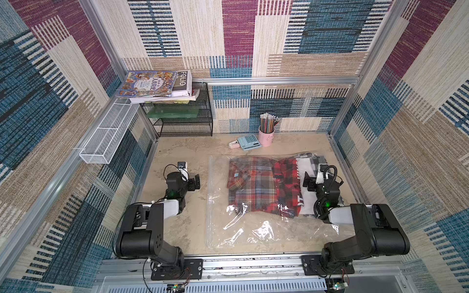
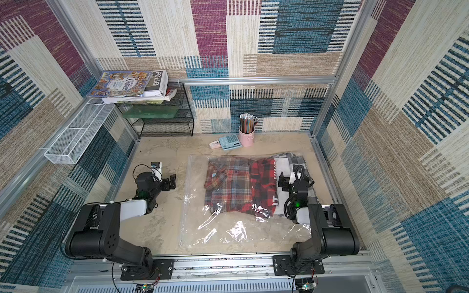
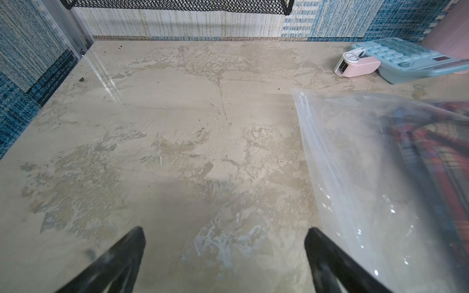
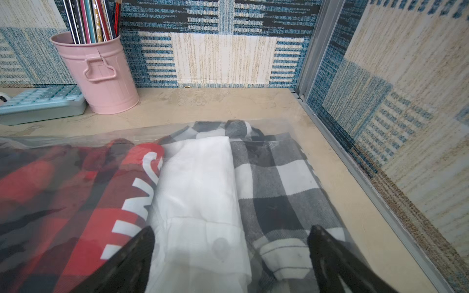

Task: Take the shirt out of the vacuum bag
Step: Open the vacuum bag at the center of the board.

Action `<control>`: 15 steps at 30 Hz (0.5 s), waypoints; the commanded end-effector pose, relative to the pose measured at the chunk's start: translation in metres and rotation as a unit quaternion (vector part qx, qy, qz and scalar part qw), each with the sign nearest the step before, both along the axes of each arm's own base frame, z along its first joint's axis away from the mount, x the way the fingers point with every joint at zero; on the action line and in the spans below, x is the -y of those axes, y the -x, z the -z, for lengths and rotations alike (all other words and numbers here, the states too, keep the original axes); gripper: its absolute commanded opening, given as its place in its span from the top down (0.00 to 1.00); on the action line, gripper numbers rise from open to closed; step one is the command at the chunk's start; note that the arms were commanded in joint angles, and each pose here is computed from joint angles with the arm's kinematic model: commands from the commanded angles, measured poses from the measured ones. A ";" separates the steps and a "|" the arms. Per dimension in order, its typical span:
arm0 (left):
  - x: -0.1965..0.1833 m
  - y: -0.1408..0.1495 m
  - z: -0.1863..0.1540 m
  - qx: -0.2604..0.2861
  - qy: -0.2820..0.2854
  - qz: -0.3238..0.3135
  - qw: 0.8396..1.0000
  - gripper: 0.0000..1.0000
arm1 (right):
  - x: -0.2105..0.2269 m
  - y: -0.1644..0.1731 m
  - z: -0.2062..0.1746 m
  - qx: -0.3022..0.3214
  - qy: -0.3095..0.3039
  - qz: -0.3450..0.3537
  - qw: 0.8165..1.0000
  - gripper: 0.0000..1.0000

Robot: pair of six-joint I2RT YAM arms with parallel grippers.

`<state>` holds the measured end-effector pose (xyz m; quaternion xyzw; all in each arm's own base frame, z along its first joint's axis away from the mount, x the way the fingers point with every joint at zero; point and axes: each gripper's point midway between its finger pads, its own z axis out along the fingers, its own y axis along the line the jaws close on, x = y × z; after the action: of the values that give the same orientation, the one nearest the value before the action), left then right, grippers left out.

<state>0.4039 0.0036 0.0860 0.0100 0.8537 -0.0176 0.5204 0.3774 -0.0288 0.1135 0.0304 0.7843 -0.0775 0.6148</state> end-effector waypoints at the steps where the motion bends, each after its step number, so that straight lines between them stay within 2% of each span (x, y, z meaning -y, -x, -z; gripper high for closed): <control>1: 0.001 -0.001 -0.002 0.003 0.002 0.005 1.000 0.00 | 0.000 -0.001 -0.005 0.010 0.005 0.000 1.000 0.04; 15: 0.002 -0.001 -0.002 0.004 0.003 0.005 1.000 0.00 | 0.000 -0.001 -0.005 0.010 0.005 0.000 1.000 0.04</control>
<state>0.4039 0.0036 0.0860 0.0100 0.8537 -0.0176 0.5204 0.3774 -0.0288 0.1135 0.0304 0.7843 -0.0775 0.6148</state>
